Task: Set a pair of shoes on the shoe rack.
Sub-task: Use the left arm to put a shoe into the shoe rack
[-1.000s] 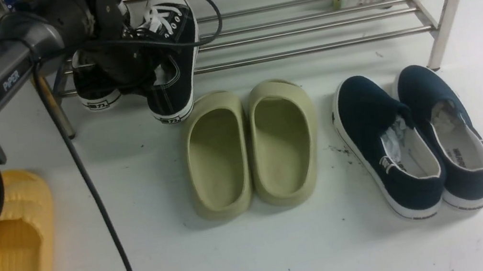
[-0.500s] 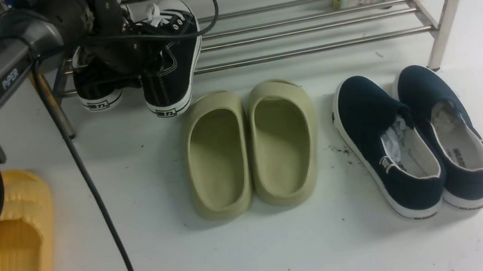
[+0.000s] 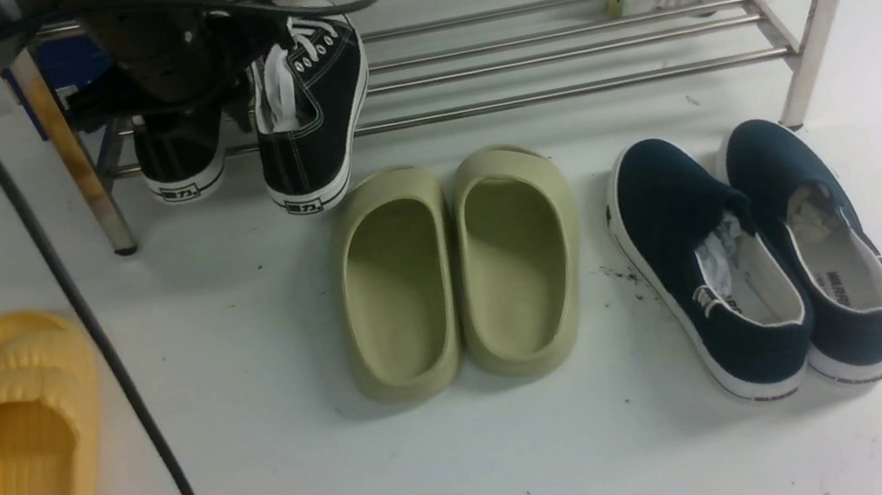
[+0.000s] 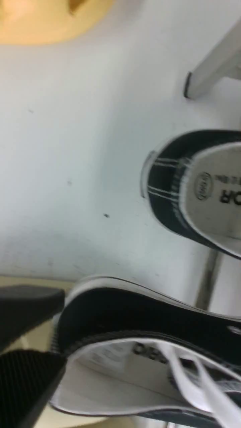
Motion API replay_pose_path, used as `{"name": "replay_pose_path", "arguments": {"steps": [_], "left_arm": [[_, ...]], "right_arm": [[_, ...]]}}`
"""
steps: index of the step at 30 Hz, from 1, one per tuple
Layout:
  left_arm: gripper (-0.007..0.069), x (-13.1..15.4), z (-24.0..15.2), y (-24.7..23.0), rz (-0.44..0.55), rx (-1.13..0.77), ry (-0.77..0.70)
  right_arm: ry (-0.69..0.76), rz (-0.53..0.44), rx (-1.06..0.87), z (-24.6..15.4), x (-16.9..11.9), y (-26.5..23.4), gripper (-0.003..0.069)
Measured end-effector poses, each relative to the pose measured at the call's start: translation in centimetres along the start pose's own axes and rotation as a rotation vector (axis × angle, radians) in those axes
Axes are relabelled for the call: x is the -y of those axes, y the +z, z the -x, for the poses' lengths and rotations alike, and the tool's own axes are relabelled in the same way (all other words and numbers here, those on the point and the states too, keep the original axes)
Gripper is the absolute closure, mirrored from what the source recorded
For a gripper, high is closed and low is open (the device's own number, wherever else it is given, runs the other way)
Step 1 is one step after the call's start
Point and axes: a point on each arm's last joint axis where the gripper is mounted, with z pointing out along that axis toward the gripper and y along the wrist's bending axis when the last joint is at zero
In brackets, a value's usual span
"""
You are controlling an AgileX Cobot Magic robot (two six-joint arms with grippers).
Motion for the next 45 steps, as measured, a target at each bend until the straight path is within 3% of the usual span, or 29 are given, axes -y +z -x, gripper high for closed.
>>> {"name": "replay_pose_path", "arguments": {"steps": [4,5,11,17,32,35,40,43,45], "left_arm": [[0.0598,-0.4,-2.2,-0.2,-0.038,-0.08,0.009],[0.0638,-0.3,-3.2,0.0,-0.084,-0.116,0.007],[0.0638,0.2,-4.5,2.9,-0.211,-0.093,0.012],[0.0638,0.5,-3.3,5.3,-0.244,0.045,0.007],[0.0638,0.8,-2.4,5.3,-0.288,0.145,-0.042],[0.0594,0.8,-2.5,5.3,-0.284,0.129,-0.046],[0.0387,0.7,-3.0,4.7,-0.272,0.078,-0.038],[0.0274,0.6,-3.3,2.5,-0.271,0.045,-0.001],[0.0241,0.5,-3.5,-0.5,-0.281,0.037,0.037]], "right_arm": [[0.001,0.0,0.0,0.0,0.0,0.0,0.0415],[0.001,0.0,0.0,0.0,0.0,0.0,0.0415],[0.001,0.0,0.0,0.0,0.0,0.0,0.0415],[0.001,0.0,0.0,0.0,0.0,0.0,0.0415],[0.001,0.0,0.0,0.0,0.0,0.0,0.0417],[0.001,0.0,0.0,0.0,0.0,0.0,0.0419],[0.001,0.0,0.0,0.0,0.0,0.0,0.0419],[0.001,0.0,0.0,0.0,0.0,0.0,0.0419],[0.001,0.0,0.0,0.0,0.0,0.0,0.0419]]}}
